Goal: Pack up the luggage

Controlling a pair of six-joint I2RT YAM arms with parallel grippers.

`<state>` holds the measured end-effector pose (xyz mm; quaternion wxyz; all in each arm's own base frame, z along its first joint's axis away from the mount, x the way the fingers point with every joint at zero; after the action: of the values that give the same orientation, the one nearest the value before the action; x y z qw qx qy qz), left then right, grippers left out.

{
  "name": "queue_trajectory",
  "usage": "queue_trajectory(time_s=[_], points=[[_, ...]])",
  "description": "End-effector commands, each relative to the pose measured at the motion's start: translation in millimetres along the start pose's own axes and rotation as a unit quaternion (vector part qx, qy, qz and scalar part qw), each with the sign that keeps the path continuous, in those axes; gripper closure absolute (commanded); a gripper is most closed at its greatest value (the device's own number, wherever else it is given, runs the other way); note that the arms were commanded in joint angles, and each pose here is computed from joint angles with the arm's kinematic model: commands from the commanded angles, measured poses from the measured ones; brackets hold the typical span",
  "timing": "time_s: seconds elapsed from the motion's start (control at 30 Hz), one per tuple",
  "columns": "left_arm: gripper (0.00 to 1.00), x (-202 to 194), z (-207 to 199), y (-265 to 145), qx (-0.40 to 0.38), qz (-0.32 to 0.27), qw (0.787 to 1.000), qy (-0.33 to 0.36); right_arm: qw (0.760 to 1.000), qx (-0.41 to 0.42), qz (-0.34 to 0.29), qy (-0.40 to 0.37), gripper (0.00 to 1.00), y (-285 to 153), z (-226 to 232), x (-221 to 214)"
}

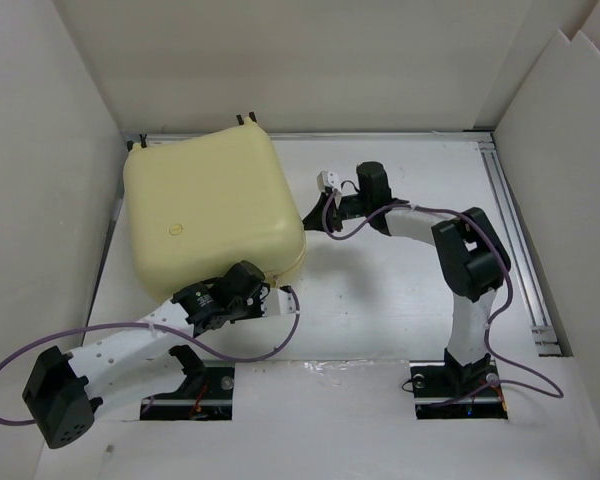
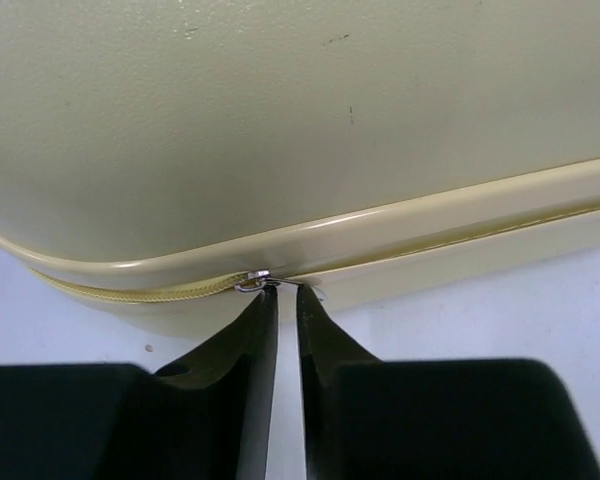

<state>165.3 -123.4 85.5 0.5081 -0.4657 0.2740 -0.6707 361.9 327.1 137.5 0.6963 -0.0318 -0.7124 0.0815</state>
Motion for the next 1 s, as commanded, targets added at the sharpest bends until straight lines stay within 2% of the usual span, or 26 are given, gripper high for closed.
queue_trajectory(time_s=[0.0,0.1,0.17,0.23,0.27,0.37,0.53,0.67,0.9,0.97], points=[[1.0,-7.9,-24.4,3.1,-0.053,0.006,0.999,0.01,0.998,0.035,-0.025,-0.036,0.83,14.5,16.7,30.4],[1.0,-7.3,-22.0,3.4,-0.047,0.005,0.999,0.01,0.999,0.037,-0.02,-0.016,0.9,14.9,19.8,21.5],[1.0,-8.1,-22.5,1.9,-0.047,0.005,0.999,0.01,0.999,0.033,-0.011,0.0,0.89,13.8,24.7,8.4],[1.0,-7.3,-21.7,0.8,-0.044,0.002,0.999,0.01,0.999,0.034,-0.007,0.01,0.76,13.0,29.1,0.9],[1.0,-9.9,-24.0,2.2,-0.047,0.005,0.999,0.01,0.999,0.034,-0.007,0.01,0.62,13.0,29.1,0.9],[1.0,-9.9,-24.1,2.2,-0.047,0.005,0.999,0.01,0.999,0.031,-0.002,0.013,0.55,8.9,31.0,-8.6],[1.0,-10.7,-24.9,3.2,-0.05,0.009,0.999,0.01,0.999,0.03,-0.005,-0.009,0.55,7.0,31.8,-2.7],[1.0,-12.4,-24.6,4.1,-0.049,0.015,0.999,0.011,0.999,0.029,-0.009,-0.028,0.5,5.6,31.2,5.2],[1.0,-12.7,-23.2,5.6,-0.047,0.019,0.999,0.011,0.999,0.03,-0.018,-0.041,0.5,6.6,27.0,15.7],[1.0,-12.7,-23.2,5.6,-0.047,0.019,0.999,0.011,0.998,0.028,-0.024,-0.045,0.53,7.2,24.2,21.8]])
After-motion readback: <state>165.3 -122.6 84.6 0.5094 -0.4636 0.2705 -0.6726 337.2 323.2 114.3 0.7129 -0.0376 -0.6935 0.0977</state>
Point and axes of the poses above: each gripper's point midway between its finger pads, its own y axis out along the fingers, its own z axis along the line the jaws close on, x = y × z, the point moved 2 cm from there along -y, back along the fingers, and after that the axes turned 1 degree about y, right-handed, at the moved point
